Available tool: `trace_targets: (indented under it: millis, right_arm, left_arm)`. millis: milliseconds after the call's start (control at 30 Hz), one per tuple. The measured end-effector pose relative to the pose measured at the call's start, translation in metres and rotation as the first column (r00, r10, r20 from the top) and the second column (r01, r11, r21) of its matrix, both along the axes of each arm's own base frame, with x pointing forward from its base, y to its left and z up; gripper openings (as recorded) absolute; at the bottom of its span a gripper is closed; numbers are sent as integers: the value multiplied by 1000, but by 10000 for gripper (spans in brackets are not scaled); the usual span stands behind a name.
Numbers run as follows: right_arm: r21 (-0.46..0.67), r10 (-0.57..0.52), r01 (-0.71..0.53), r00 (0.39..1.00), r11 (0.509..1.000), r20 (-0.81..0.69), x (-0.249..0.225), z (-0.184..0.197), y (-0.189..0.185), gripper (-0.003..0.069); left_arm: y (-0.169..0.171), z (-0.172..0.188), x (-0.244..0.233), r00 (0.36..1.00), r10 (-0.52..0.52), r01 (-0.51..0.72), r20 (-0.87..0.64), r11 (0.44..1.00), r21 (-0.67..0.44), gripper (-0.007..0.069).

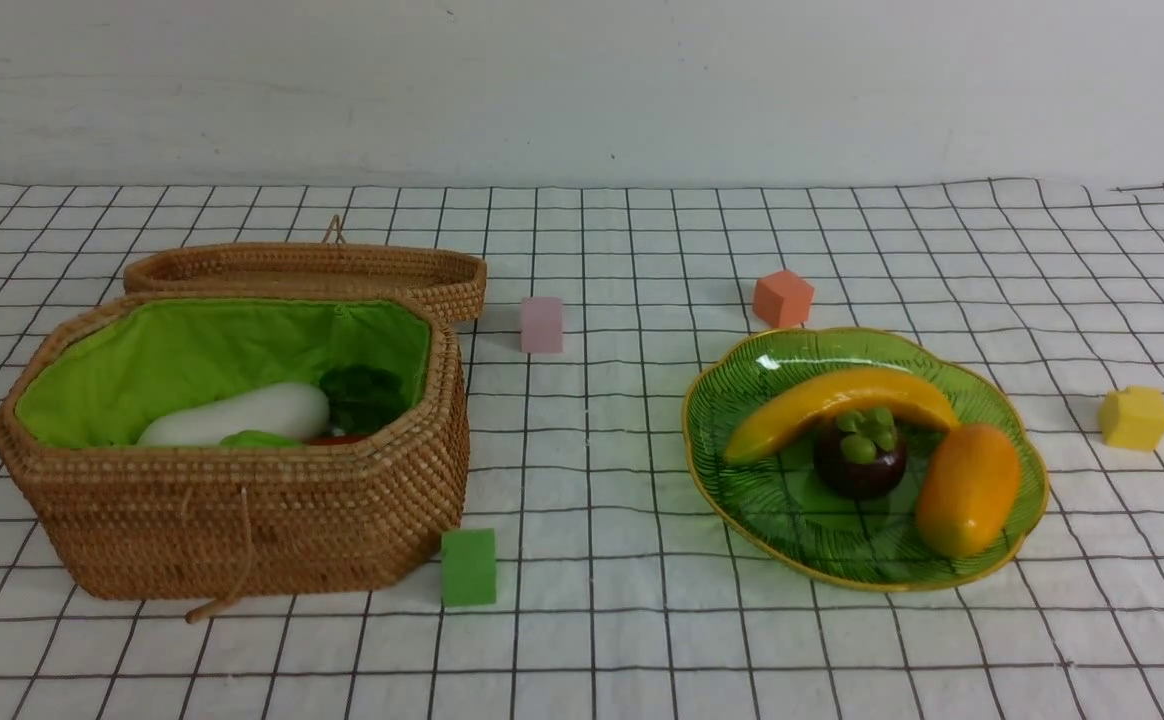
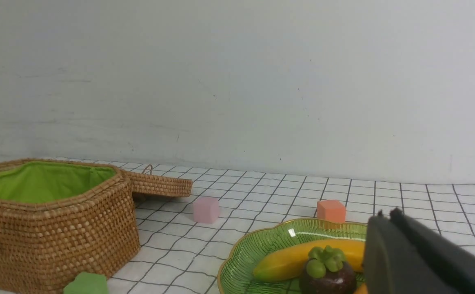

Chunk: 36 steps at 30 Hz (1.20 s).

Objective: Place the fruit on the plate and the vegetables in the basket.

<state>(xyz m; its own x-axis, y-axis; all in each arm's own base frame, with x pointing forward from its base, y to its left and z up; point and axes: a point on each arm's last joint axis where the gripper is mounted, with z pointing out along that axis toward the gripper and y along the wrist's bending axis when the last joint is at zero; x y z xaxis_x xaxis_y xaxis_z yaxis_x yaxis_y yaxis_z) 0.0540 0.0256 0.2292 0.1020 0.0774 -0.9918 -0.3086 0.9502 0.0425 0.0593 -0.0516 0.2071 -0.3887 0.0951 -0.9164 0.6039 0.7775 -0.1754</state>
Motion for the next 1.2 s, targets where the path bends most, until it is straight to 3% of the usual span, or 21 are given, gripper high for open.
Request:
trace_targets:
  millis: [200, 267, 367, 567, 833, 1000, 1200]
  right_arm:
    - [-9, 24, -24, 1000, 1000, 7, -1, 0, 2, -8]
    - [-58, 37, -38, 999, 998, -6, -2, 1, 4, -8]
    - [-77, 47, -55, 994, 995, -102, -4, 2, 5, -8]
    - [-77, -105, 84, 938, 993, -330, -4, -11, -11, -8]
    - [-77, -146, 128, 935, 989, -322, -1, -47, -15, -8]
    - [-73, -146, 130, 943, 989, -299, 0, -47, -15, -8]
    - [-93, -138, 111, 913, 989, -384, -2, -54, -15, -8]
  left_arm:
    - [0, 0, 0, 1000, 0, 0, 0, 1000, 0, 100]
    - [0, 0, 0, 1000, 0, 0, 0, 1000, 0, 103]
    - [0, 0, 0, 1000, 0, 0, 0, 1000, 0, 106]
    - [0, 0, 0, 1000, 0, 0, 0, 1000, 0, 113]
    - [0, 0, 0, 1000, 2, -2, -2, 1000, 3, 124]
    - [0, -1, 0, 1000, 4, -4, -4, 1000, 6, 127]
    - [1, -1, 0, 1000, 5, -5, -5, 1000, 7, 132]
